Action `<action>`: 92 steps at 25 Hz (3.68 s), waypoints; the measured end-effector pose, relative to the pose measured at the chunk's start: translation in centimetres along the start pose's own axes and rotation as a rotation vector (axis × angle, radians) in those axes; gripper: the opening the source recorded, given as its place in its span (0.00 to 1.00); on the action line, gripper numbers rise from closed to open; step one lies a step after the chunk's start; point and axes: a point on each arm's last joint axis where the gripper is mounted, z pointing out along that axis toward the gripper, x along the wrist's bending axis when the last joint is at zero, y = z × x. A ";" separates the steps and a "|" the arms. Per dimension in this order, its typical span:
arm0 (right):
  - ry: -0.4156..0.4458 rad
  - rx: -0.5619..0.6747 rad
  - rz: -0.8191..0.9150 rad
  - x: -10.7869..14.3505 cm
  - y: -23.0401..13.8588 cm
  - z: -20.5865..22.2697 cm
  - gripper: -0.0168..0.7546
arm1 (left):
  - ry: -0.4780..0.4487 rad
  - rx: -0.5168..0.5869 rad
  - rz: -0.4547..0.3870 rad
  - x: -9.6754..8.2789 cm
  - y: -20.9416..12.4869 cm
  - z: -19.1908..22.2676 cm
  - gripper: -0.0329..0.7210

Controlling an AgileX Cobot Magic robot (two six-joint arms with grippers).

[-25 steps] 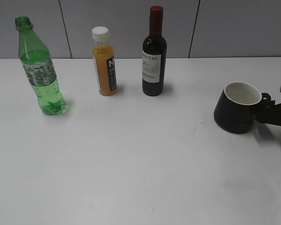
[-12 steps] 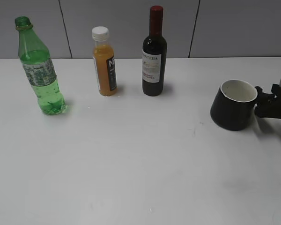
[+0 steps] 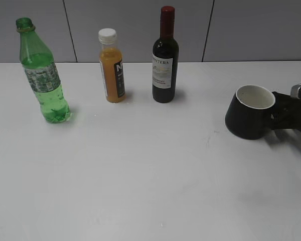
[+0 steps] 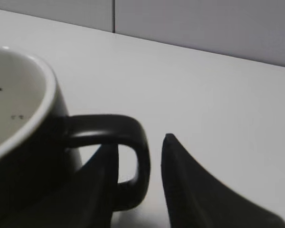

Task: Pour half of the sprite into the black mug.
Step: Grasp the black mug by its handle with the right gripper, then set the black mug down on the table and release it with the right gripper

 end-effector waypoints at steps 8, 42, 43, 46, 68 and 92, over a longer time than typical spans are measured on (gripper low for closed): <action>0.054 -0.015 -0.022 0.0 -0.2 0.9 0.33 | 0.000 0.000 0.000 0.0 0.0 0.0 0.35; 0.076 0.002 -0.005 3.5 4.2 -4.9 0.06 | 0.000 0.000 0.000 0.0 0.0 0.0 0.35; 0.083 0.005 -0.004 3.9 4.3 -5.2 0.06 | 0.000 0.000 0.000 0.0 0.0 0.0 0.35; 0.110 0.006 -0.006 5.3 4.8 -6.3 0.06 | 0.000 0.000 0.000 0.0 0.0 0.0 0.35; 0.473 -0.053 -0.031 15.1 7.3 -5.6 0.06 | 0.000 0.000 0.000 0.0 0.0 0.0 0.35; 0.868 -0.132 -0.083 23.4 7.7 2.8 0.06 | 0.000 0.000 0.000 0.0 0.0 0.0 0.35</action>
